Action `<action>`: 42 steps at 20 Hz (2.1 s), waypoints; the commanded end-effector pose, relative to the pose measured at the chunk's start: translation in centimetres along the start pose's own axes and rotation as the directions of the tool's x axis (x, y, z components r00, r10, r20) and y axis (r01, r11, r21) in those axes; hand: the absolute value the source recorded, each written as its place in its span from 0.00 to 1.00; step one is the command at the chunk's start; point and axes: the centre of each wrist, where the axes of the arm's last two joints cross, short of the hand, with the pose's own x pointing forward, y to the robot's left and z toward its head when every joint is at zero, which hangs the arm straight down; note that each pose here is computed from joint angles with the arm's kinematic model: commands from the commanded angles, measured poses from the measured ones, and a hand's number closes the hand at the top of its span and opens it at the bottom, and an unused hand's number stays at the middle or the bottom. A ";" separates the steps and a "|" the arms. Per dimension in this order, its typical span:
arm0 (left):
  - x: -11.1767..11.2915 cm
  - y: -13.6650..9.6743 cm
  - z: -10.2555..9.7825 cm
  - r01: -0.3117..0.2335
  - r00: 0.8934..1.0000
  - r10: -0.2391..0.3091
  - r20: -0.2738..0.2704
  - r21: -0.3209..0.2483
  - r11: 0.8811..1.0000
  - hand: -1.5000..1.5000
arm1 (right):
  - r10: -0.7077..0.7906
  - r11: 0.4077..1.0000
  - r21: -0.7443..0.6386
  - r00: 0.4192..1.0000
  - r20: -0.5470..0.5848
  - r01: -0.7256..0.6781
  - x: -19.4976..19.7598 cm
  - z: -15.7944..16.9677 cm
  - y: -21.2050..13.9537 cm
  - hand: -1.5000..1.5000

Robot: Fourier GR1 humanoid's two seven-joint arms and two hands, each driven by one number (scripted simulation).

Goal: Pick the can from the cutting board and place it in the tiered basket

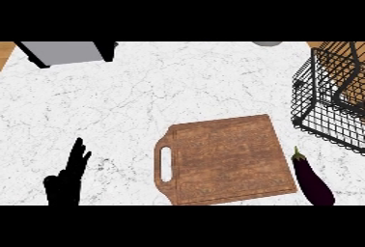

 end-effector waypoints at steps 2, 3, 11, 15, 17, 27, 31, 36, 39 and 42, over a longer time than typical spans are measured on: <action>-0.1 -0.8 -1.0 0.014 1.000 -0.014 -0.025 -0.026 1.000 0.50 | 0.014 0.991 -0.132 0.996 0.083 -0.003 -1.0 3.9 -8.7 1.00; 0.0 -1.2 -0.1 0.014 1.000 -0.015 -0.015 -0.051 0.999 0.50 | 0.008 0.989 -0.151 0.998 0.057 0.001 -1.0 4.2 -10.2 1.00; 1.1 -2.4 -2.2 0.027 1.000 -0.026 0.009 -0.112 0.993 0.50 | -0.024 0.982 -0.189 1.000 -0.014 0.021 1.1 5.4 -14.2 1.00; 1.0 -2.1 -0.9 0.019 1.000 -0.018 0.012 -0.113 0.993 0.50 | -0.055 0.979 -0.200 0.997 -0.046 0.045 1.2 2.5 -13.8 1.00; 2.2 -2.9 -1.7 0.034 0.999 -0.034 0.007 -0.130 0.991 0.50 | -0.035 0.980 -0.197 0.997 -0.072 0.020 2.3 1.4 -15.3 1.00; -0.2 -2.3 -2.2 0.032 0.999 -0.031 0.008 -0.127 0.991 0.50 | -0.004 0.994 -0.110 1.000 -0.008 0.003 3.9 -5.0 -9.4 1.00; 1.8 -3.8 -4.5 0.027 1.000 -0.025 0.013 -0.117 0.993 0.50 | 0.010 0.998 -0.066 1.000 -0.004 -0.011 3.1 -6.4 -4.9 1.00; 1.8 -2.5 -3.4 0.035 0.999 -0.035 -0.003 -0.145 0.989 0.50 | 0.045 0.996 -0.075 0.997 -0.063 -0.049 4.0 -9.5 -3.2 1.00; 0.4 -4.4 -2.0 0.034 0.999 -0.034 -0.001 -0.130 0.991 0.50 | 0.022 0.997 -0.069 0.997 -0.080 -0.028 4.1 -10.3 -1.0 1.00; 0.8 -2.4 -2.3 0.053 0.999 -0.051 0.017 -0.111 0.992 0.50 | -0.063 0.997 -0.055 0.994 -0.086 0.058 2.2 -9.9 2.3 1.00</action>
